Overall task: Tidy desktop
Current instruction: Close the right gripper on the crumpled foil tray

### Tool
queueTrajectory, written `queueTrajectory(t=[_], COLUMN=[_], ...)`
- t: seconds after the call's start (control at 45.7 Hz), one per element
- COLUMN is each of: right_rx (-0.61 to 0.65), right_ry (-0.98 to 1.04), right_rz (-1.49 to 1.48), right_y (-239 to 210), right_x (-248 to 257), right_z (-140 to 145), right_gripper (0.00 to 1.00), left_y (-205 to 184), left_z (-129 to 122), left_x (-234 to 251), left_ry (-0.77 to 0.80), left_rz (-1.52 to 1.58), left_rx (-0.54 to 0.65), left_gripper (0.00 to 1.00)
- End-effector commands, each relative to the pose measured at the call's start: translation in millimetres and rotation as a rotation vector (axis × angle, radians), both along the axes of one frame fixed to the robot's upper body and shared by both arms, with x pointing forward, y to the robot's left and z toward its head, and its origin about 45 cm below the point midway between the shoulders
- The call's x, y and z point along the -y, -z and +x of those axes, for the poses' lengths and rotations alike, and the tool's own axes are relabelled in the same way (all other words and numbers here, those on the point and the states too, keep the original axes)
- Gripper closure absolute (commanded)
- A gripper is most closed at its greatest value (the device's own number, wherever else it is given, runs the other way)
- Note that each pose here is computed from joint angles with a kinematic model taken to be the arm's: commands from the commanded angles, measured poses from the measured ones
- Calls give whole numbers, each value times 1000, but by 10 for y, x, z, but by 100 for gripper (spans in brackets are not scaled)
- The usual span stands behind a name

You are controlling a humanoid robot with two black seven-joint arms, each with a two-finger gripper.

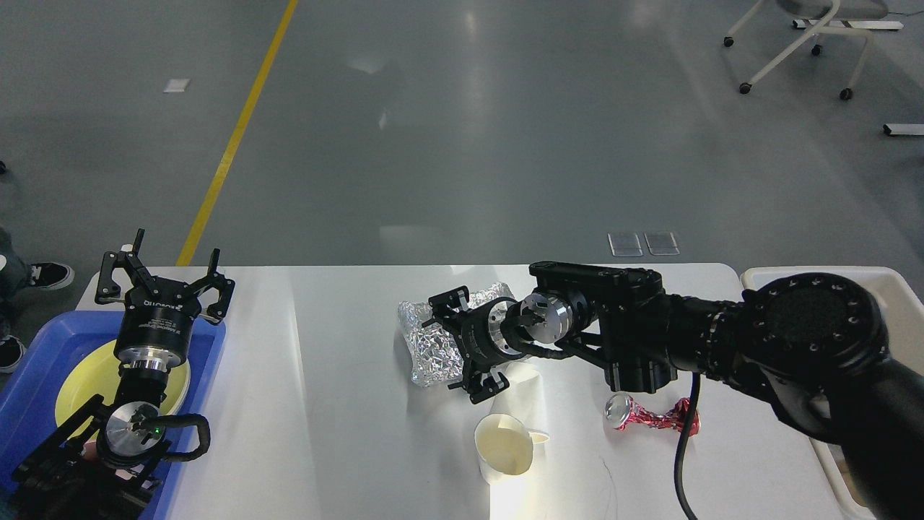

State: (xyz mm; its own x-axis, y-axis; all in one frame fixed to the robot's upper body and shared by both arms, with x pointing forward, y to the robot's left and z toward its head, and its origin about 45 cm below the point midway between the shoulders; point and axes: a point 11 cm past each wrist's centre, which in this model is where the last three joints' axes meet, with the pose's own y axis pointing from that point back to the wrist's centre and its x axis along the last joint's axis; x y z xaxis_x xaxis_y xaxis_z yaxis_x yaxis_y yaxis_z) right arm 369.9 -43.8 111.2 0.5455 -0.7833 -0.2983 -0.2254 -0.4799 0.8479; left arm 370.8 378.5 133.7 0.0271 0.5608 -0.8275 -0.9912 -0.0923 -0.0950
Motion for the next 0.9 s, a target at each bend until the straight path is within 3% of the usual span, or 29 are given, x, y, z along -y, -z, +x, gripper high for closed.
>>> queueTrajectory(t=[0.0,0.481,0.678,0.875], right_rx=[-25,-32,-39,-43], right_ry=[58,129,123,135], right_rz=[-9,-32,-24,-31], right_y=[225,416,430,475], right_x=[79,285,272,307], right_z=[-51,-49,-76,-96], right_gripper=[0,12,37,52], left_y=[1,-1,1,7], left_z=[0,0,0,-6], left_x=[1,-2,1,0], left_ry=[0,-1,0,0], left_rz=[0,0,0,0], left_rx=[0,0,0,-2], left_gripper=[3,3,3,3])
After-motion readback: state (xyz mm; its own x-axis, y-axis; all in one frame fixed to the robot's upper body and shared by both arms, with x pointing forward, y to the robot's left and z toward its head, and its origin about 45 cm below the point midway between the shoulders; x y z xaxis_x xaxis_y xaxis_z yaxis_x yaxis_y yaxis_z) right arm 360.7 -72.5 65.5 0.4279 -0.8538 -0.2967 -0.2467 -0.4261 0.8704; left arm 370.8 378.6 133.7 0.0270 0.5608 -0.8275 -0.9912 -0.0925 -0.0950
